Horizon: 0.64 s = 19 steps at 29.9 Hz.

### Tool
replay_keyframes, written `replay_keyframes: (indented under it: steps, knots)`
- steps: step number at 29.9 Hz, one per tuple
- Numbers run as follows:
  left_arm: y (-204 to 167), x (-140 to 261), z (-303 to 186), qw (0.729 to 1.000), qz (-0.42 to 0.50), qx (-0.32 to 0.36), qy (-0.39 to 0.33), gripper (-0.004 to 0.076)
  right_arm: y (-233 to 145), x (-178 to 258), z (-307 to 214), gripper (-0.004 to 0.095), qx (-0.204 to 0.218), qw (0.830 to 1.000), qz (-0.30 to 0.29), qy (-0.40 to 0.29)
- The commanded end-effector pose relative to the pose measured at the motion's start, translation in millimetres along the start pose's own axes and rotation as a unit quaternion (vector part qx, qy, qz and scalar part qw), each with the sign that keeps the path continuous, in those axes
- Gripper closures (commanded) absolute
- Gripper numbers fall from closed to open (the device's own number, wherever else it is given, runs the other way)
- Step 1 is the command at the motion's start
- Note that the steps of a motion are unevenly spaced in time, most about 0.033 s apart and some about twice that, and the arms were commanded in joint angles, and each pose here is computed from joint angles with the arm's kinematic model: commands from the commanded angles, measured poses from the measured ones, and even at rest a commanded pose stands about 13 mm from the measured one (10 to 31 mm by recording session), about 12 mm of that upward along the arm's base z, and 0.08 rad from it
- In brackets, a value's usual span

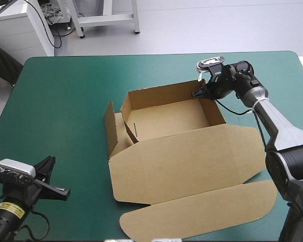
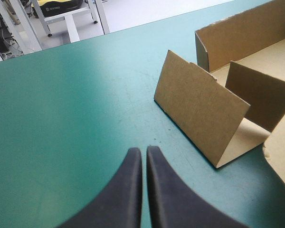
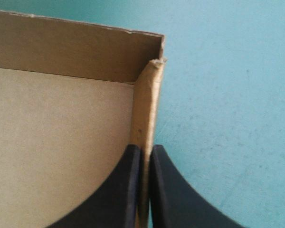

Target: Fold the box

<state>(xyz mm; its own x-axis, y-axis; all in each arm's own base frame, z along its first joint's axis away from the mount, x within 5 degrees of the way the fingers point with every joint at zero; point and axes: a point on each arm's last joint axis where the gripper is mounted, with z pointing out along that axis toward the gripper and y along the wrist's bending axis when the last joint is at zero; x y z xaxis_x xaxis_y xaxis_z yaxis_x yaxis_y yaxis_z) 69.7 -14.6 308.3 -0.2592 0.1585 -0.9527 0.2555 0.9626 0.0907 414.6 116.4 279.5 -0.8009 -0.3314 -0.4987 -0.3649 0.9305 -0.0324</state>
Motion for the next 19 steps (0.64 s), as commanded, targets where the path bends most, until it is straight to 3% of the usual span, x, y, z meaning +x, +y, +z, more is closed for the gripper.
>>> replay_keyframes:
  steps: [1, 7, 10, 19]
  knots:
    - [0.1, -13.1, -2.9, 0.999, 0.001, 0.003, -0.042, 0.0712, 16.8, 32.4, -1.0, 0.0836, -0.049, 0.983, -0.018, 0.173]
    - [0.2, -13.1, -2.9, 0.999, 0.002, 0.002, -0.042, 0.0712, 14.7, 1.6, -30.5, 0.0579, -0.043, 0.993, -0.02, 0.108]
    - [0.2, -13.3, -3.0, 0.999, 0.002, 0.002, -0.043, 0.0712, 13.5, -12.9, -47.8, 0.0539, -0.037, 0.997, -0.022, 0.069]
    - [0.2, -13.3, -3.0, 0.999, 0.002, 0.002, -0.043, 0.0712, 11.7, -23.0, -111.7, 0.0539, -0.018, 1.0, -0.021, -0.013]
